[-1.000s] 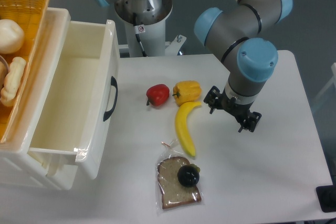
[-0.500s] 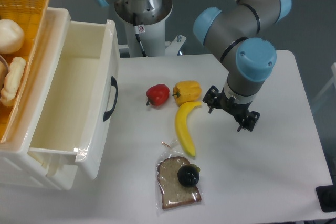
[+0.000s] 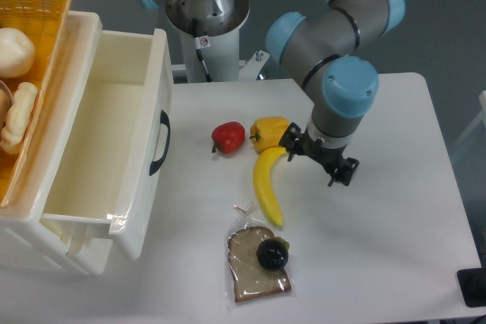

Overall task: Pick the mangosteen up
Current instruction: 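Lower the open gripper over the dark mangosteen on the bagged bread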

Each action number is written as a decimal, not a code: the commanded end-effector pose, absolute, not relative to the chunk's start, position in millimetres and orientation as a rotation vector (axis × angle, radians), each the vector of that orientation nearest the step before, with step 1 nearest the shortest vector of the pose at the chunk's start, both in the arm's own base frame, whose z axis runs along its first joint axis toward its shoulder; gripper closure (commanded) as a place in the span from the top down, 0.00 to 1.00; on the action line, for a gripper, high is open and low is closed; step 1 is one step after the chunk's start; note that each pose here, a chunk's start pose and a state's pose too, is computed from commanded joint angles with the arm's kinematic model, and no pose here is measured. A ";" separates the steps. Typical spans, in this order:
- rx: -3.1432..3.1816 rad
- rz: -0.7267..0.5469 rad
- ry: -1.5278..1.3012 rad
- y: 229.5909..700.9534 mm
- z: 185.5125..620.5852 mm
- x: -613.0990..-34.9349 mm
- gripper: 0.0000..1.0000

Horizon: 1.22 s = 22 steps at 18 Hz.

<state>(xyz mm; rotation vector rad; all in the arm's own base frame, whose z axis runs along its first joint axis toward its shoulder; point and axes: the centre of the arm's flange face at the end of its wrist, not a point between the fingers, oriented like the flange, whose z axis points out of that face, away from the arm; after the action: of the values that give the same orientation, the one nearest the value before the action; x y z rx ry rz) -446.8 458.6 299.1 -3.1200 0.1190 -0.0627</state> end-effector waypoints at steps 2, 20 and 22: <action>-3.088 -0.052 0.107 467.2 298.9 -448.3 1.00; -2.994 -0.109 -0.370 545.5 261.9 -468.8 1.00; -2.986 -0.107 -0.396 554.0 260.5 -468.9 1.00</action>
<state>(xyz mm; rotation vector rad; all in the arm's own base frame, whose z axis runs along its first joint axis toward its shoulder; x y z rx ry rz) -468.9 554.0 260.5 -2.9865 -0.3964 -0.1072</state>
